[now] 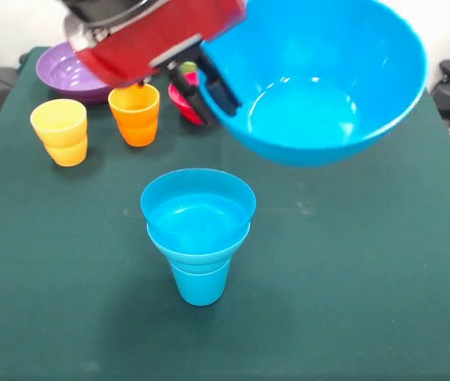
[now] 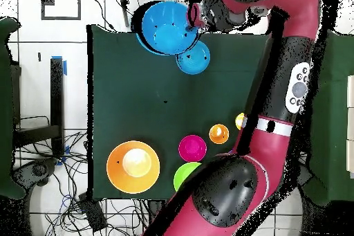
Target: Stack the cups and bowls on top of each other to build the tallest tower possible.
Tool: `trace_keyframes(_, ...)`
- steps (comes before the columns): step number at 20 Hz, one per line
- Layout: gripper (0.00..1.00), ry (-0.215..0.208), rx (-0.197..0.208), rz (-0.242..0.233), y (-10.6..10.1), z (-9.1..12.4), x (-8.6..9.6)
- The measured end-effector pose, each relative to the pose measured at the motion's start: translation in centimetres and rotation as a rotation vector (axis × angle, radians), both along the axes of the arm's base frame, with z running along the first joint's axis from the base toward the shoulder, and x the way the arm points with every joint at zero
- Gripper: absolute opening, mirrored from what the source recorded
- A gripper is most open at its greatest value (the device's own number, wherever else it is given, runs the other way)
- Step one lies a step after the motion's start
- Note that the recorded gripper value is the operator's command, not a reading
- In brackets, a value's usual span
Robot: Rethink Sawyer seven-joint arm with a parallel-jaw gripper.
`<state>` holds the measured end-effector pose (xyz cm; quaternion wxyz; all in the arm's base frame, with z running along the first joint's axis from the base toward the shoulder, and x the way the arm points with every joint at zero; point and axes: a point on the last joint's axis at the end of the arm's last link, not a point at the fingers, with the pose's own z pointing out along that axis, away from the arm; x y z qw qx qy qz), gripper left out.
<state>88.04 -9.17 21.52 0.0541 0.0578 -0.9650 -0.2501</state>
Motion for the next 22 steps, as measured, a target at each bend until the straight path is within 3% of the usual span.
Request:
trace_keyframes(3,0.00,-0.004,-0.032,0.012,-0.5,-1.0,0.7)
trace_keyframes(7,0.00,-0.007,-0.039,0.036,-0.5,-1.7,1.3)
trace_keyframes(14,0.00,-0.009,-0.017,0.105,-0.1,-2.1,2.2)
trace_keyframes(22,0.00,-0.014,0.028,0.143,0.5,-1.2,3.2)
